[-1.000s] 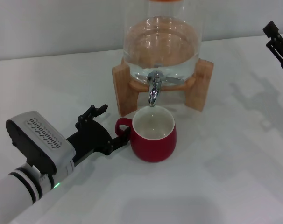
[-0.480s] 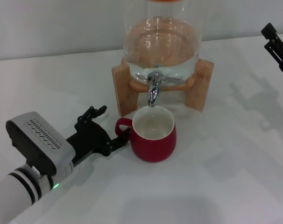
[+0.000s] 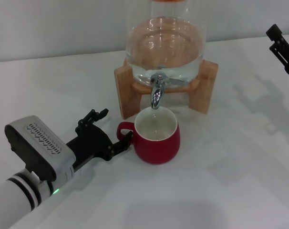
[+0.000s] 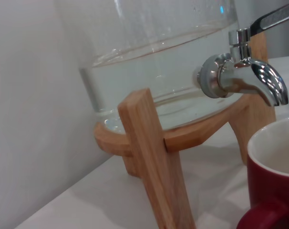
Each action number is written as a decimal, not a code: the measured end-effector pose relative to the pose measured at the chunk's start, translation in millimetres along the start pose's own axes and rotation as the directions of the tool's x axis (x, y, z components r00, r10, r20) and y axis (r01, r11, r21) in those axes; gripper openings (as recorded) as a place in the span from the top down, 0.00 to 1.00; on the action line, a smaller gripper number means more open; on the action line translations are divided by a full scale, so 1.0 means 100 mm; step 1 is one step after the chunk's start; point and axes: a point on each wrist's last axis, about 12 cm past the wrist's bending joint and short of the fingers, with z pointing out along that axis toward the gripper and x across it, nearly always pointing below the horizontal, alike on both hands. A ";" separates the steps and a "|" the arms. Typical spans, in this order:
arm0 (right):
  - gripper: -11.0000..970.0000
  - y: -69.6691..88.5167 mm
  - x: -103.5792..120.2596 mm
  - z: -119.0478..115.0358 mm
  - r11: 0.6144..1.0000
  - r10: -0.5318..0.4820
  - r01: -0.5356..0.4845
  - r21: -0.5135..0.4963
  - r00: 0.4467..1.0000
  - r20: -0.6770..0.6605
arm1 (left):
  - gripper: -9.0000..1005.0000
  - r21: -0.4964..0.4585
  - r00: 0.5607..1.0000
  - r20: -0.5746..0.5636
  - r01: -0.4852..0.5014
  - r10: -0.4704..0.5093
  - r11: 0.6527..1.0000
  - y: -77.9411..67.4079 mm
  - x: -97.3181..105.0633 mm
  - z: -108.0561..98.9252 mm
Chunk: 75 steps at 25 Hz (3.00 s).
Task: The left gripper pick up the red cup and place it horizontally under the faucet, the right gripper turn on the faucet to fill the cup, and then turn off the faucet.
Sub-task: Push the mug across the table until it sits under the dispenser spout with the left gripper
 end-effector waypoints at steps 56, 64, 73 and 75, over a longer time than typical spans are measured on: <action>0.20 0.03 0.02 -0.02 1.000 0.008 -0.008 -0.016 1.000 -0.014 | 0.13 -0.008 1.000 0.016 0.009 -0.009 1.000 0.00 0.01 -0.04; 0.20 0.03 0.02 0.00 1.000 0.008 -0.008 -0.018 1.000 -0.016 | 0.13 -0.013 1.000 0.016 0.011 -0.011 1.000 0.00 0.02 -0.07; 0.20 0.03 0.03 0.00 1.000 0.007 -0.008 -0.020 1.000 -0.019 | 0.13 -0.010 1.000 0.012 0.009 -0.009 1.000 -0.02 0.04 -0.08; 0.20 0.03 0.03 0.00 1.000 0.007 -0.008 -0.019 1.000 -0.019 | 0.13 -0.010 1.000 0.010 0.010 -0.010 1.000 -0.02 0.05 -0.09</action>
